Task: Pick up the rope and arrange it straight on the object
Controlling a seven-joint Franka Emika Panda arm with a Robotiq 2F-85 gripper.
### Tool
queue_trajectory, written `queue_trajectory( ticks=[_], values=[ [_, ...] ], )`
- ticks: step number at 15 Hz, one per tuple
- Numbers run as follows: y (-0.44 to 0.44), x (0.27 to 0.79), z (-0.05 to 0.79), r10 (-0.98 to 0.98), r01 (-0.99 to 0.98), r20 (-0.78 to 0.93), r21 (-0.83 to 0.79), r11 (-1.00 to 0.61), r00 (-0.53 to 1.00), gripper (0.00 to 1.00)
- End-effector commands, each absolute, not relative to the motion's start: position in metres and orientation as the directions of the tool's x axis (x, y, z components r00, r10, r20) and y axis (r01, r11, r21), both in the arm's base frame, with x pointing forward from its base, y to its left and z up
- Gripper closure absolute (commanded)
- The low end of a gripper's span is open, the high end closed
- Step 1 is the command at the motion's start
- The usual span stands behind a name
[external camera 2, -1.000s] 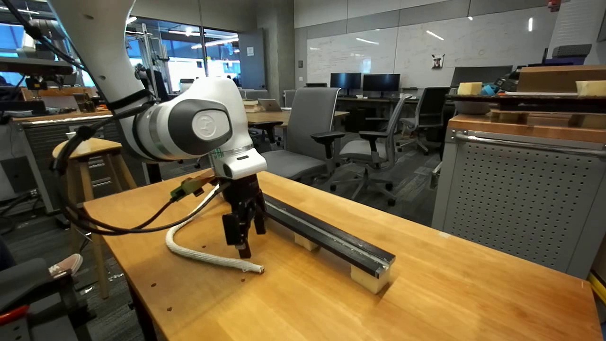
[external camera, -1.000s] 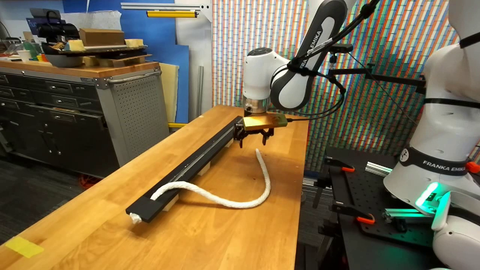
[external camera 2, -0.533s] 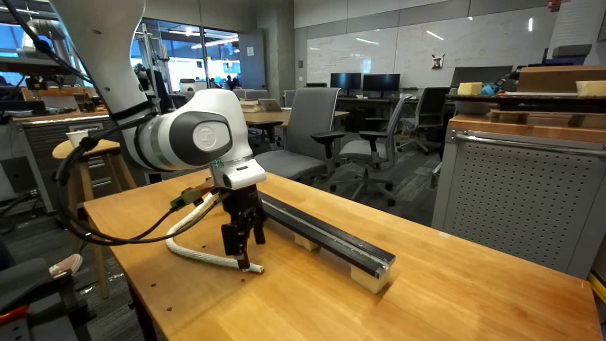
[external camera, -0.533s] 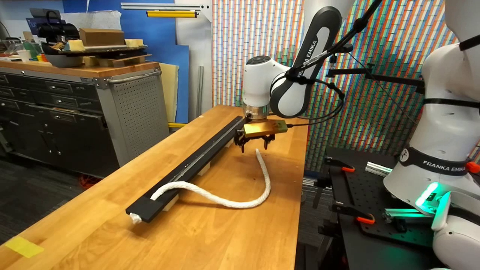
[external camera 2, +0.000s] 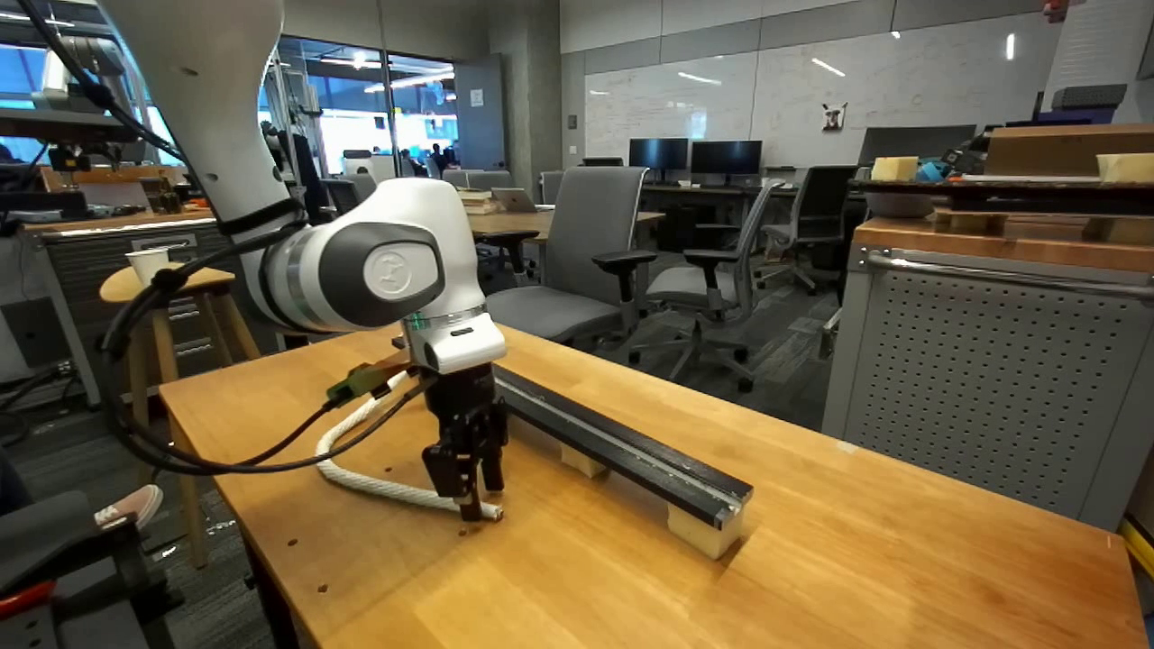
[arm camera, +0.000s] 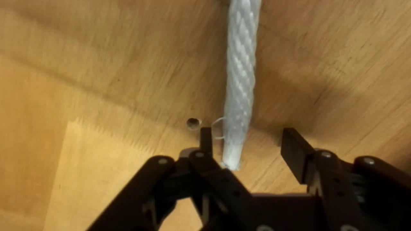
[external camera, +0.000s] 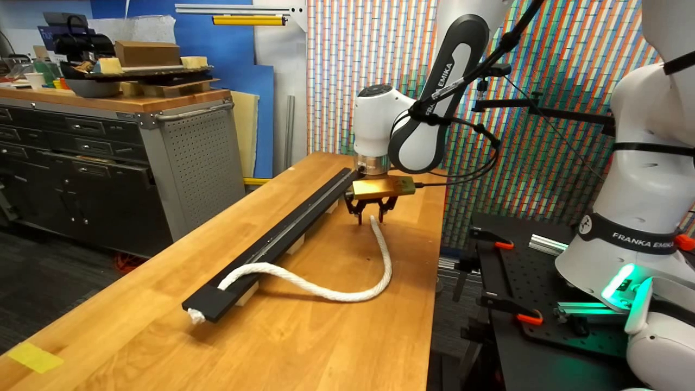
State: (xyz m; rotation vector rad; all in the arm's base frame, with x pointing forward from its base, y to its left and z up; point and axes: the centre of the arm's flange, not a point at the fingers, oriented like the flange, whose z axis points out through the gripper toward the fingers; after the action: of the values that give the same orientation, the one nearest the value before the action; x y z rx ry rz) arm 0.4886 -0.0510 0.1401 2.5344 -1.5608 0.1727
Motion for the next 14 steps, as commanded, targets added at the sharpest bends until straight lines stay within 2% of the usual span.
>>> queue_trajectory(
  ticks=[1, 5, 10, 14],
  values=[
    [-0.057, 0.490, 0.140, -0.888, -0.907, 0.185, 0.054, -0.419, 0.421, 0.72],
    [-0.059, 0.488, 0.142, -0.902, -0.918, 0.172, 0.049, -0.394, 0.396, 0.99],
    [-0.059, 0.483, 0.150, -0.901, -0.920, 0.191, 0.051, -0.388, 0.390, 0.97],
    [-0.070, 0.478, 0.180, -0.884, -0.927, 0.287, 0.053, -0.371, 0.370, 0.97]
  ],
)
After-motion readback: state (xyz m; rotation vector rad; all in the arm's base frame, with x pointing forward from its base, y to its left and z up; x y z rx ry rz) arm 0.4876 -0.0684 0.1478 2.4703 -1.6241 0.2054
